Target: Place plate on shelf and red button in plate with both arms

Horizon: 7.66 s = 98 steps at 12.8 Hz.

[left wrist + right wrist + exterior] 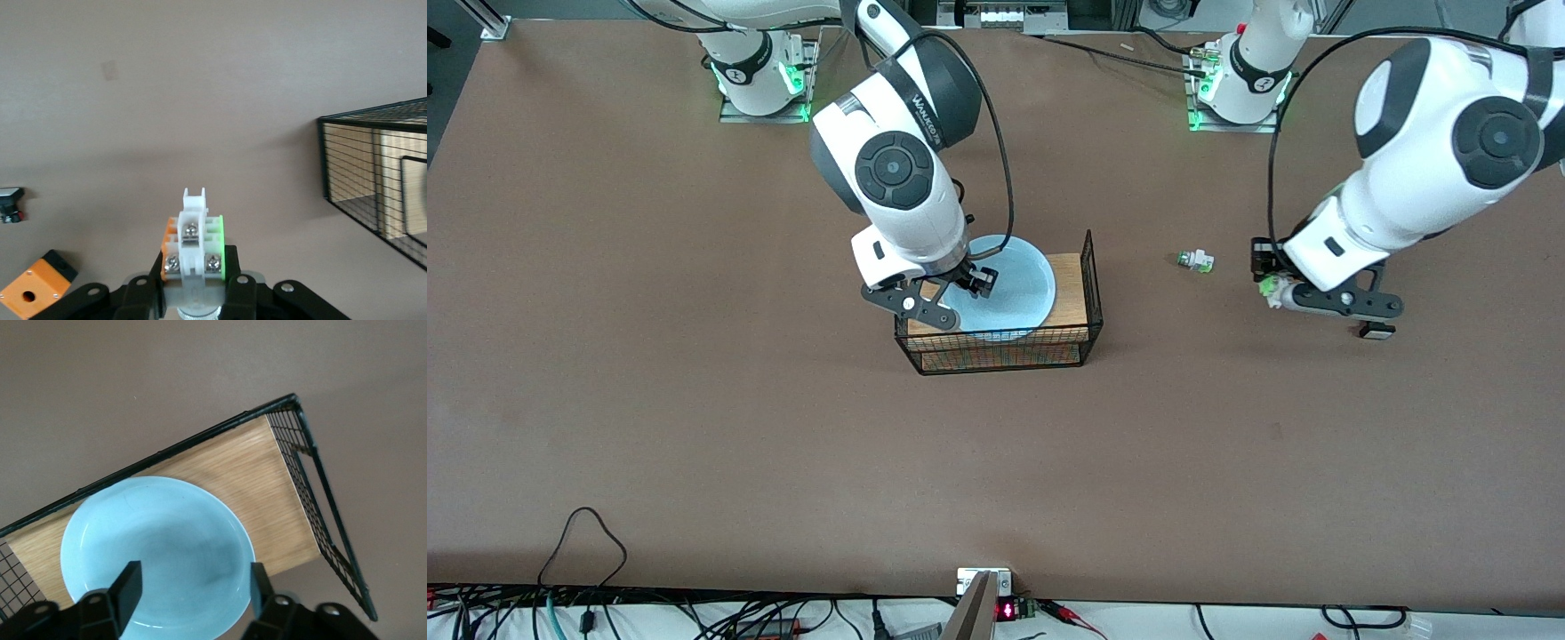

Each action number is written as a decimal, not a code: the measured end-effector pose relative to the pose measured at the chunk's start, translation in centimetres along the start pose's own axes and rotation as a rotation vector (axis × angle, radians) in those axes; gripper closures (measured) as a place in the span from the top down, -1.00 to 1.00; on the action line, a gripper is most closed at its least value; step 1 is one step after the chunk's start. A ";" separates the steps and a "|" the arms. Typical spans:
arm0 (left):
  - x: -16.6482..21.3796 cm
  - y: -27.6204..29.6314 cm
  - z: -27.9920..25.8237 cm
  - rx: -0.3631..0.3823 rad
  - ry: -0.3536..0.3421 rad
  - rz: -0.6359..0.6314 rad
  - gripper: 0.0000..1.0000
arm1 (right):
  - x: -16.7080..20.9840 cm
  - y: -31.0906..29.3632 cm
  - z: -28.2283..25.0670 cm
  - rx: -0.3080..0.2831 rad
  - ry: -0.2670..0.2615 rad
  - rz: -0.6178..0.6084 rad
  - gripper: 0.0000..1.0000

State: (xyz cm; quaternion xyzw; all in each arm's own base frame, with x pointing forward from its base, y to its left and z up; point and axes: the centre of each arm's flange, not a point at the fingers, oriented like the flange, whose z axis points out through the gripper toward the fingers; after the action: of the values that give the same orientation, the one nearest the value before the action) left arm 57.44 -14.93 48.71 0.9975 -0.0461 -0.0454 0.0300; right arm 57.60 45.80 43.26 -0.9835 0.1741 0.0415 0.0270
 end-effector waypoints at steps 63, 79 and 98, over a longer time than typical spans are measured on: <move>4.1 -15.7 -11.2 0.034 0.016 -0.228 1.00 | 20.5 50.0 -15.4 -0.021 -0.071 -0.361 1.00; 0.1 -16.9 -9.2 0.049 0.044 -0.140 1.00 | 18.0 45.8 -14.7 -0.122 -0.183 -0.448 1.00; 0.2 -17.1 -11.0 0.036 0.105 -0.132 1.00 | 15.5 44.0 -11.8 -0.141 -0.302 -0.487 1.00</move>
State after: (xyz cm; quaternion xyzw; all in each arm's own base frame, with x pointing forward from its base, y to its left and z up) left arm 60.14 2.64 58.54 0.9997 0.0206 0.0061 0.0115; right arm 57.79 -1.52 51.92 -0.9785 -0.0763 0.1916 -0.0067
